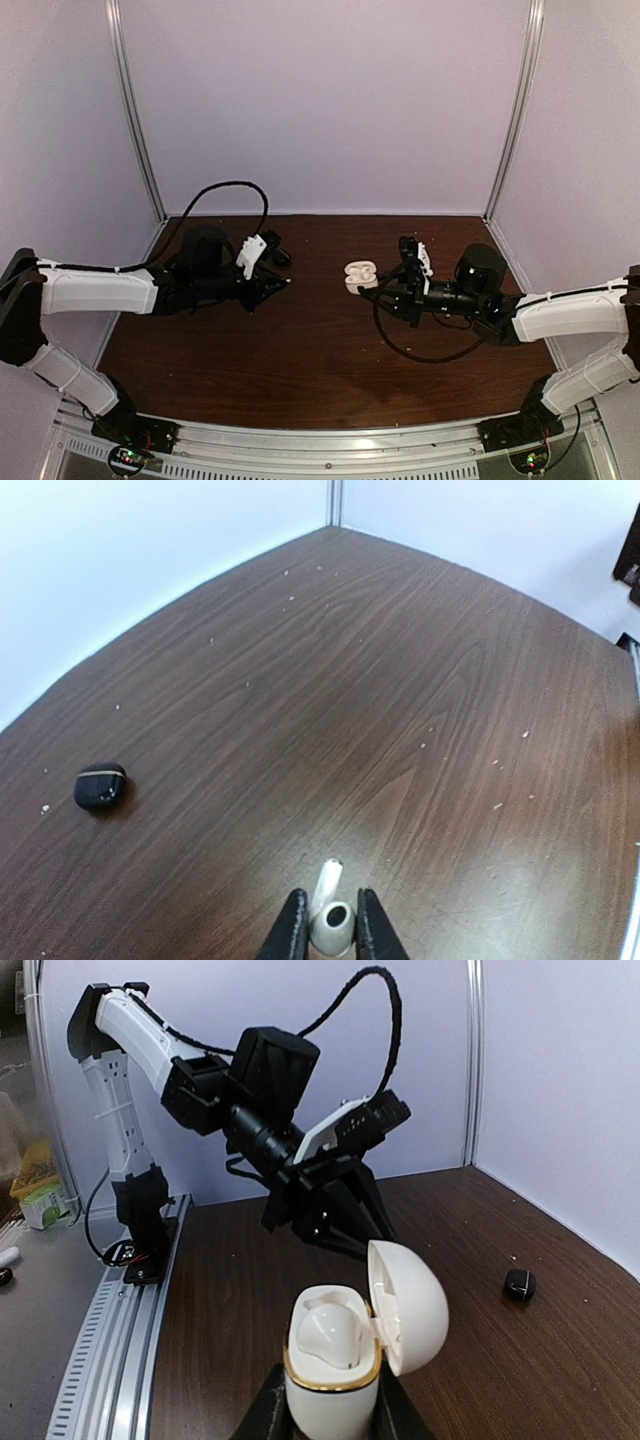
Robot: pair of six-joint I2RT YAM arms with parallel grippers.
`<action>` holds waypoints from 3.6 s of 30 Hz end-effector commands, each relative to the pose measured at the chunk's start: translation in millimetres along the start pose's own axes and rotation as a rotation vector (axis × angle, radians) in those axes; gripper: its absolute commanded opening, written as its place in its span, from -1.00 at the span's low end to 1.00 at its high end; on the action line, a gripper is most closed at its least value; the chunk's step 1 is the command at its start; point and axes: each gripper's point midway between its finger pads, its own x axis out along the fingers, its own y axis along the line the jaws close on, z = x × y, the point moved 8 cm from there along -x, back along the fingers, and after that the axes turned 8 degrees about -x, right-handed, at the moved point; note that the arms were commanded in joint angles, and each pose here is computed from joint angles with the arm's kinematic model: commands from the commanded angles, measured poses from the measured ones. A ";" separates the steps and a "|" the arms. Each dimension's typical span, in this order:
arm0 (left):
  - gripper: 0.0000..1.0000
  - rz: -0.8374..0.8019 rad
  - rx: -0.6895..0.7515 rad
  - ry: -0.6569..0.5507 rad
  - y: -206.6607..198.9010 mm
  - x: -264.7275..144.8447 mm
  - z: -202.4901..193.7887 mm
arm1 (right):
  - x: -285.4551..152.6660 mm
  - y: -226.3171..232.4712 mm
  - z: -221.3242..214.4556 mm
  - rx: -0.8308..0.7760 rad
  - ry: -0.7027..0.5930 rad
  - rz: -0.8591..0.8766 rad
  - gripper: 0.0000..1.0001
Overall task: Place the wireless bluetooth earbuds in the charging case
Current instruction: Pick up the left earbud from the center of the board, then insert the left earbud into the left side groove of the charging case.
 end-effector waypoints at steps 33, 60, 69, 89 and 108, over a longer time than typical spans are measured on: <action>-0.81 -0.375 0.313 0.246 -129.6 -51.4 66.5 | 47.3 31.4 -33.2 -0.267 0.132 0.164 -1.00; -0.83 -0.300 0.442 0.384 -125.6 -30.8 47.7 | 58.3 42.4 -40.1 -0.170 0.173 0.291 -1.00; -0.86 -0.245 0.451 0.392 -120.3 -28.9 47.0 | 56.6 47.3 -39.2 -0.179 0.166 0.328 -1.00; -0.86 -0.197 0.530 0.370 -124.2 -55.8 59.9 | 66.5 36.7 -46.5 -0.058 0.223 0.326 -1.00; -0.87 -0.271 0.606 0.412 -139.6 -45.4 44.4 | 70.0 37.2 -45.5 -0.016 0.215 0.371 -1.00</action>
